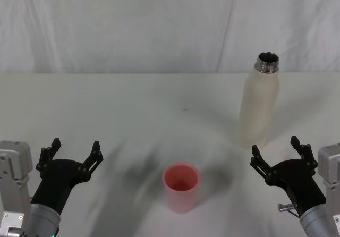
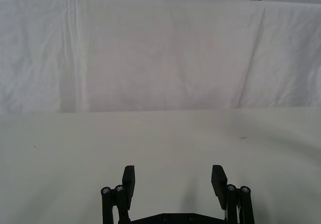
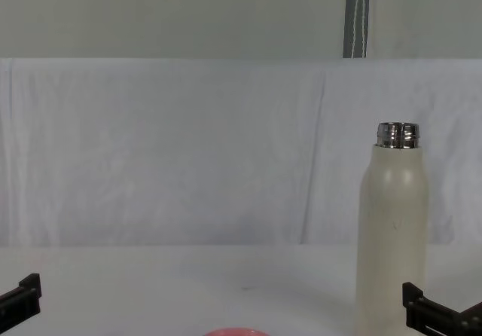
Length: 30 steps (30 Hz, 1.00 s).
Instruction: Grasp the thermos with one hand and pour water into the cup lid.
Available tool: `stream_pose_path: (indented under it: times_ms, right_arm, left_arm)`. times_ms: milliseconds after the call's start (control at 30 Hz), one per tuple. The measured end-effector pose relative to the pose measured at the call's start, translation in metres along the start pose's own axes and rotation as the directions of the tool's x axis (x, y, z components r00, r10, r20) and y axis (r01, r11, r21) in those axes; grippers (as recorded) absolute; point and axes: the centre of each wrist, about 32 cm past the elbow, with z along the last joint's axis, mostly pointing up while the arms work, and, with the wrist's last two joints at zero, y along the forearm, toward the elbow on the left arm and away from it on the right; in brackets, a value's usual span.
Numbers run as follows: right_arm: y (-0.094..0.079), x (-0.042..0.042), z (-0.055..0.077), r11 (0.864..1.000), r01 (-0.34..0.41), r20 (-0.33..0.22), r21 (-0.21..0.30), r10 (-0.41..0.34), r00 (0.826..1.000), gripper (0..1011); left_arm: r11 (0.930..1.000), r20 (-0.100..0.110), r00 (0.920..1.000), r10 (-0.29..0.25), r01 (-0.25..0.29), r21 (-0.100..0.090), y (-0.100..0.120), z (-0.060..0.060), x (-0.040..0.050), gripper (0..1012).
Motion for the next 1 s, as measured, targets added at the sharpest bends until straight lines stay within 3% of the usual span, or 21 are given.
stream_pose_path:
  times_ms: [1000]
  right_arm:
    - [0.0,0.0,0.0,1.0,0.0,0.0,0.0,0.0,1.0,1000]
  left_arm:
    - [1.0,0.0,1.0,0.0,0.0,0.0,0.0,0.0,0.0,1001]
